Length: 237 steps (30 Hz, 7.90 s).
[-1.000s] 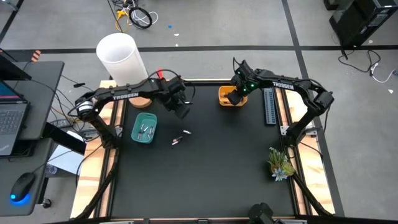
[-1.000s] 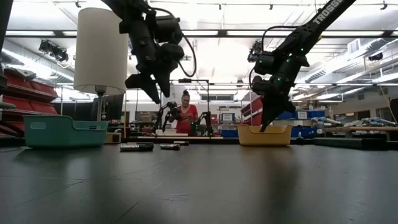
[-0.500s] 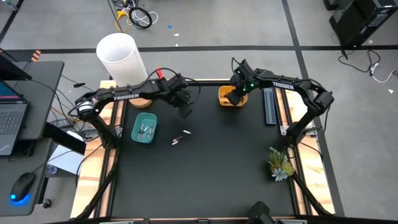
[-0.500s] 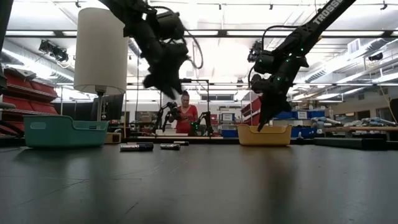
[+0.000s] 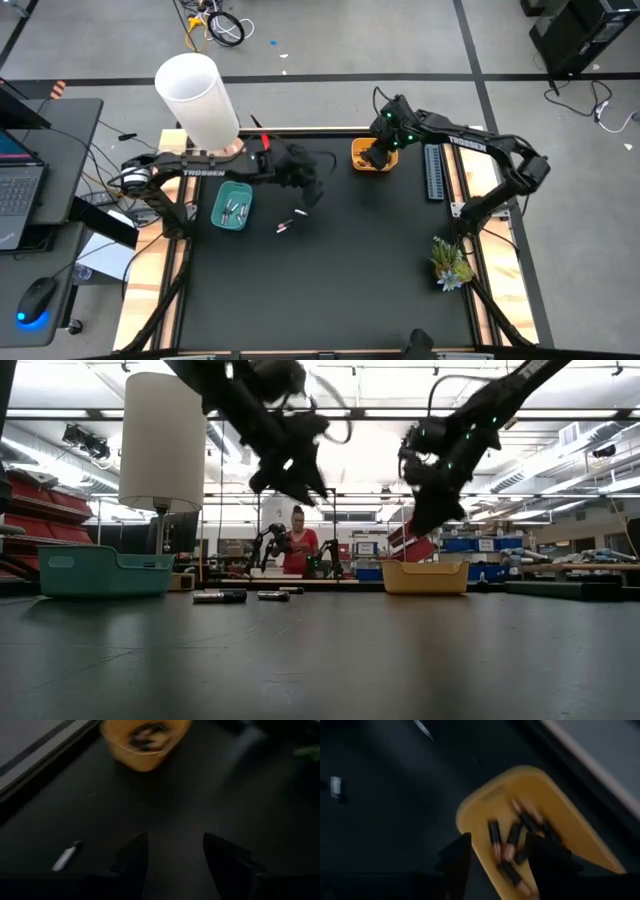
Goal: Sort batteries
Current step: Put the silver battery into the green bin
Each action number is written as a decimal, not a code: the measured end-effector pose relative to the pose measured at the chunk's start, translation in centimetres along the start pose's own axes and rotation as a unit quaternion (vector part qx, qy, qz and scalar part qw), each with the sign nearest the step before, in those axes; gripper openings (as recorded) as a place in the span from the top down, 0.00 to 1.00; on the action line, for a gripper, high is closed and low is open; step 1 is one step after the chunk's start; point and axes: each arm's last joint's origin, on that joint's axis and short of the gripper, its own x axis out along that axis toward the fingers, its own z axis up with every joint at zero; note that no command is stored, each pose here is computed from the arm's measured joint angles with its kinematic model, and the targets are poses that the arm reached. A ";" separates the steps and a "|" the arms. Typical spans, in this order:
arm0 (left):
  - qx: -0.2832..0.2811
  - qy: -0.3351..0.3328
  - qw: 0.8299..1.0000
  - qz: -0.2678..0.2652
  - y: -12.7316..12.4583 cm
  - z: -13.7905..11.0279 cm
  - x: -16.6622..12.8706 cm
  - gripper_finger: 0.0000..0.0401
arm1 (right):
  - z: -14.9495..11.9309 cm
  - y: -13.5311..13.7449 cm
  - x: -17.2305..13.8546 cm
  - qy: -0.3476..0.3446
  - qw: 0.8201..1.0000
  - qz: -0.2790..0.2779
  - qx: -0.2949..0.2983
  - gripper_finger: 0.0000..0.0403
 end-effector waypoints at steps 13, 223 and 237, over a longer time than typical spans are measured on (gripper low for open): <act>-0.030 0.046 0.998 0.015 -5.3 -4.1 -1.2 0.50 | 2.5 7.6 -1.2 -0.165 0.951 0.089 -0.247 0.53; -0.212 0.021 0.976 -0.048 -4.9 -9.0 -10.8 0.82 | -0.2 15.5 17.4 -0.183 0.968 0.074 -0.158 0.39; -0.252 -0.067 0.962 -0.078 -5.5 -7.3 -11.0 0.82 | -0.5 13.2 17.8 -0.121 0.981 0.061 -0.136 0.45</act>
